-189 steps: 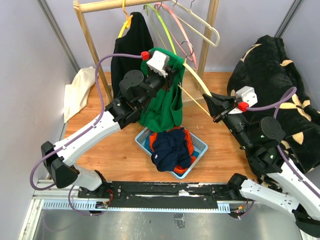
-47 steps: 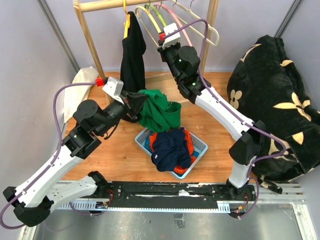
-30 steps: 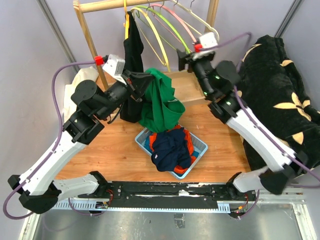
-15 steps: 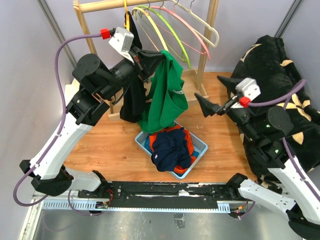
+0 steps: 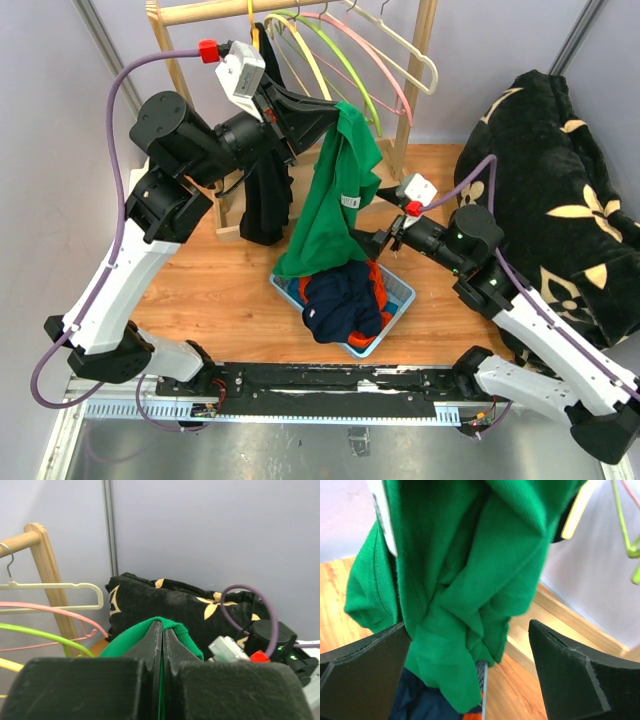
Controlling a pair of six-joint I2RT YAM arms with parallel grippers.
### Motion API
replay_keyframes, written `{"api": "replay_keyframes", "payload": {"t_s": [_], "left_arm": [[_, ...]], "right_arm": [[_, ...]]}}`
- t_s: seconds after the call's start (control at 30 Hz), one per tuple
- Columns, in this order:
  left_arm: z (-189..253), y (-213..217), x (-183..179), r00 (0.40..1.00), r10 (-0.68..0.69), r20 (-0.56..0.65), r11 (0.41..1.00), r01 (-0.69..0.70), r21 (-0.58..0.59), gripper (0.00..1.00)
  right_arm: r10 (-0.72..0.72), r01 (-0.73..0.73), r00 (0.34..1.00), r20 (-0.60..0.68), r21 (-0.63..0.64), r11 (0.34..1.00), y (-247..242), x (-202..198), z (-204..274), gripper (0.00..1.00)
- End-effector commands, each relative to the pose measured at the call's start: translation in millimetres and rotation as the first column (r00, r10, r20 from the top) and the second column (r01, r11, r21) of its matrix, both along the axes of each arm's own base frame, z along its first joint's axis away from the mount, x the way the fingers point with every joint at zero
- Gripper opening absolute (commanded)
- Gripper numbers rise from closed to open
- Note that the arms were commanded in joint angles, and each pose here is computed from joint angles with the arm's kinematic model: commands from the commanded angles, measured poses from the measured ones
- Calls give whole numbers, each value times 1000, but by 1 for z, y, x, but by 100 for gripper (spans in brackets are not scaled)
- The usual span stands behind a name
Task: Remove the t-shirt from the hanger
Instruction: Place the T-shirt in the bin.
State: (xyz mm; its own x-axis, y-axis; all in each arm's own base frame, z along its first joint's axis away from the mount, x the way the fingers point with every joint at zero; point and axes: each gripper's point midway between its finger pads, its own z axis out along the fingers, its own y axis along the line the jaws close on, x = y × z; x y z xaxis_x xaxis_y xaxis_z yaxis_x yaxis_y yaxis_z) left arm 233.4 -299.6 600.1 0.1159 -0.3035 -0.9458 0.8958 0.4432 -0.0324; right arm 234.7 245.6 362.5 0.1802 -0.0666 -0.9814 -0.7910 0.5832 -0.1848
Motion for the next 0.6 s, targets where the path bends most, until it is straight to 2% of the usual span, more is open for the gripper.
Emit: {"api": "replay_keyframes", "payload": {"t_s": [0.0, 0.13, 0.37, 0.4, 0.43, 0.5, 0.57], "left_arm": [[30, 6, -20, 996, -50, 70, 997, 54, -57, 0], [26, 3, -19, 997, -65, 51, 996, 68, -55, 0], [25, 2, -29, 995, -91, 49, 993, 95, -73, 0], [25, 3, -30, 995, -89, 49, 993, 92, -74, 0], [24, 5, -30, 996, -81, 48, 994, 84, -75, 0], [24, 10, -31, 997, -63, 47, 994, 67, -81, 0], [21, 15, -32, 998, -44, 44, 995, 48, -84, 0]], "right_arm": [[135, -137, 990, 29, 89, 987, 27, -5, 24, 98], [191, -194, 981, 34, 121, 974, 47, 3, 29, 98], [203, -209, 977, 56, 136, 968, 77, 35, 39, 100], [194, -200, 979, 53, 138, 970, 78, 40, 38, 96], [182, -187, 982, 48, 141, 972, 80, 44, 39, 86], [152, -156, 988, 39, 153, 976, 78, 51, 40, 60], [109, -114, 993, 37, 171, 979, 72, 54, 42, 28]]}}
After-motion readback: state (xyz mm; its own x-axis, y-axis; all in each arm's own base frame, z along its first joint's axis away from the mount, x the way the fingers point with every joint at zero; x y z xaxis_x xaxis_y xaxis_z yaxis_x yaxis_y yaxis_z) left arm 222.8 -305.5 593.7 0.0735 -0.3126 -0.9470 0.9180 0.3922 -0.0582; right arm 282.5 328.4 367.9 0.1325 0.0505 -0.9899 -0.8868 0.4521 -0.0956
